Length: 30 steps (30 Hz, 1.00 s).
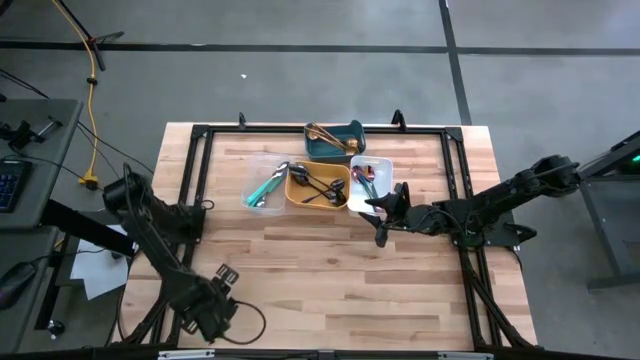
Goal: Sort silverware by color (type)
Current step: Put the turquoise blue spoon into the transparent bin
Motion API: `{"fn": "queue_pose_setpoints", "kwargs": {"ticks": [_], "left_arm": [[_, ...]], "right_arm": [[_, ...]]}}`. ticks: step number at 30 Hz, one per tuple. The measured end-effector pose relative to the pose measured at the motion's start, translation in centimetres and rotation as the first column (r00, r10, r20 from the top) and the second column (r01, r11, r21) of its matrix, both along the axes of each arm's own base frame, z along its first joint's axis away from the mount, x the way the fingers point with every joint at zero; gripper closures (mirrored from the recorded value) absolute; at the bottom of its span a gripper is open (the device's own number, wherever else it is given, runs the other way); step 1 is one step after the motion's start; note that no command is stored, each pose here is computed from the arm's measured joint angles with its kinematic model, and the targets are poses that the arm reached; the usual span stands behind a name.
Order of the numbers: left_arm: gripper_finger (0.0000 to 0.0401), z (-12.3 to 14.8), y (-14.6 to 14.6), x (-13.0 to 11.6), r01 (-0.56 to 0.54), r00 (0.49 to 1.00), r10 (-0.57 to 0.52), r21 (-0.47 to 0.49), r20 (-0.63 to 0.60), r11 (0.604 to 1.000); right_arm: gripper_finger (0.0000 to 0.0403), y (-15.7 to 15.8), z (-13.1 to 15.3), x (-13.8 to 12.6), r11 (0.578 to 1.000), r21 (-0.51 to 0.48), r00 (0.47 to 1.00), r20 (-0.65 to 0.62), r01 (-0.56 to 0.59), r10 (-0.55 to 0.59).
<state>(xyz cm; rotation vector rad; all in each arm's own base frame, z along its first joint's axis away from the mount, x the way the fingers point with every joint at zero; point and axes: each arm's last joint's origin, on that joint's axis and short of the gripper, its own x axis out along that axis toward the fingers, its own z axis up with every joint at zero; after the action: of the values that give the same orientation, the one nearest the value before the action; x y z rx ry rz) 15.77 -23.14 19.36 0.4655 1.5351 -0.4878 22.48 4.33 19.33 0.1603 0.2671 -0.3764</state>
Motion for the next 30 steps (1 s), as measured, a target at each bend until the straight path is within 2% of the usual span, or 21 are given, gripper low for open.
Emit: {"fn": "queue_pose_setpoints", "kwargs": {"ticks": [6, 12, 22, 30], "left_arm": [[0.0249, -0.5, -1.0, -1.1, 0.129, 0.992, -0.129, 0.017, -0.005, 0.991], [0.0249, -1.6, -1.8, -1.9, 0.299, 0.954, -0.298, 0.034, -0.030, 0.954], [0.0249, -2.6, -1.9, -2.7, 0.289, 0.955, -0.288, 0.011, -0.077, 0.957], [0.0249, -2.6, -2.5, -3.4, 0.384, 0.922, -0.384, -0.012, -0.059, 0.923]], "right_arm": [[0.0213, 0.0, 0.0, 0.0, 1.000, -0.006, 1.000, -0.002, -0.002, 0.002], [0.0213, 0.0, 0.0, 0.0, 1.000, -0.006, 1.000, -0.002, -0.002, 0.002], [0.0213, 0.0, 0.0, 0.0, 1.000, 0.001, 1.000, 0.000, 0.000, 0.000], [0.0213, 0.0, 0.0, 0.0, 1.000, 0.001, 1.000, 0.000, 0.000, 0.000]]}}
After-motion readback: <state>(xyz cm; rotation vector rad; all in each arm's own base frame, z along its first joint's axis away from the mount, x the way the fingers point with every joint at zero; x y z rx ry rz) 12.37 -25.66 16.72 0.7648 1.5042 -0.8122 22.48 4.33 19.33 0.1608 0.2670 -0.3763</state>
